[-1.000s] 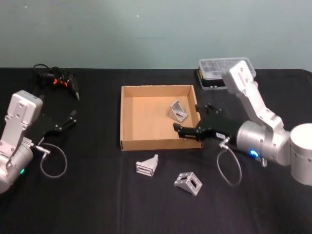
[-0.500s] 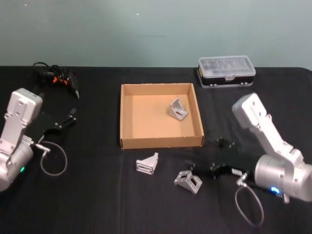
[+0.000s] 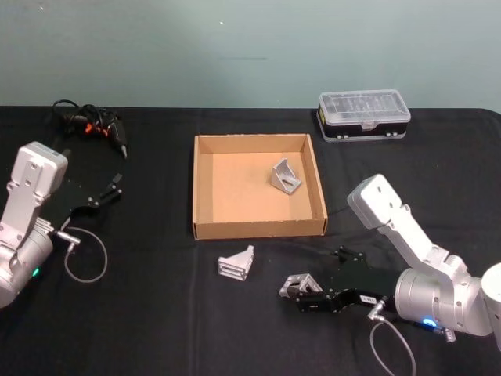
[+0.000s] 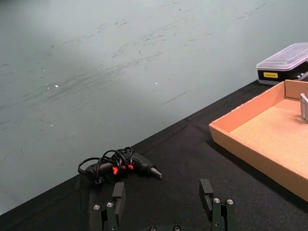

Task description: Use one hand to pick up the angle iron from the table and place it into the box.

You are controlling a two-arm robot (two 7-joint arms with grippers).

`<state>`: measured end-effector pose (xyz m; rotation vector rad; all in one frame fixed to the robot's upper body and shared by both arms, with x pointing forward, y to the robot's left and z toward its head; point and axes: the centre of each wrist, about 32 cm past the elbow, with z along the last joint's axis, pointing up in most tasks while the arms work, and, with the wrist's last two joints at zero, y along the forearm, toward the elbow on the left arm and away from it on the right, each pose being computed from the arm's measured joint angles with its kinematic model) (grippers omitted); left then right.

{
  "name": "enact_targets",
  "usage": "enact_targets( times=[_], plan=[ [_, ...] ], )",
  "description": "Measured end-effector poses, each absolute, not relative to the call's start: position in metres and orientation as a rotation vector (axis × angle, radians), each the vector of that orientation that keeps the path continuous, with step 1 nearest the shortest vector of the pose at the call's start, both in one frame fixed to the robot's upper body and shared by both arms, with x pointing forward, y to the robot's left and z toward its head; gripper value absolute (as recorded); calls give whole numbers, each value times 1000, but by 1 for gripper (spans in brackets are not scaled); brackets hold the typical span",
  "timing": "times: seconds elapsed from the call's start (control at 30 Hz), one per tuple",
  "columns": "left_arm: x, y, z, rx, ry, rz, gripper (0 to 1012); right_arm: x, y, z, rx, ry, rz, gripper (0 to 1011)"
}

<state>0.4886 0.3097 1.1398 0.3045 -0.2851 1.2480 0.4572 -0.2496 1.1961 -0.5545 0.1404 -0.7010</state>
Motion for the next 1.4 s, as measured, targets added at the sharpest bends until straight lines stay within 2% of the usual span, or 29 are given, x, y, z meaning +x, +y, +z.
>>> enact_targets(
  times=[1.13,1.33,1.4],
  plan=[
    [489,310,1140,304,-285,1248,1011,460,-236,1184,-629,94,-696,999],
    [489,310,1140,304,-285,1248,1011,460,-236,1184,-629,94,-695,905],
    [489,310,1140,304,-285,1248,1011,460,-236,1184,-629,94,-695,835]
  ],
)
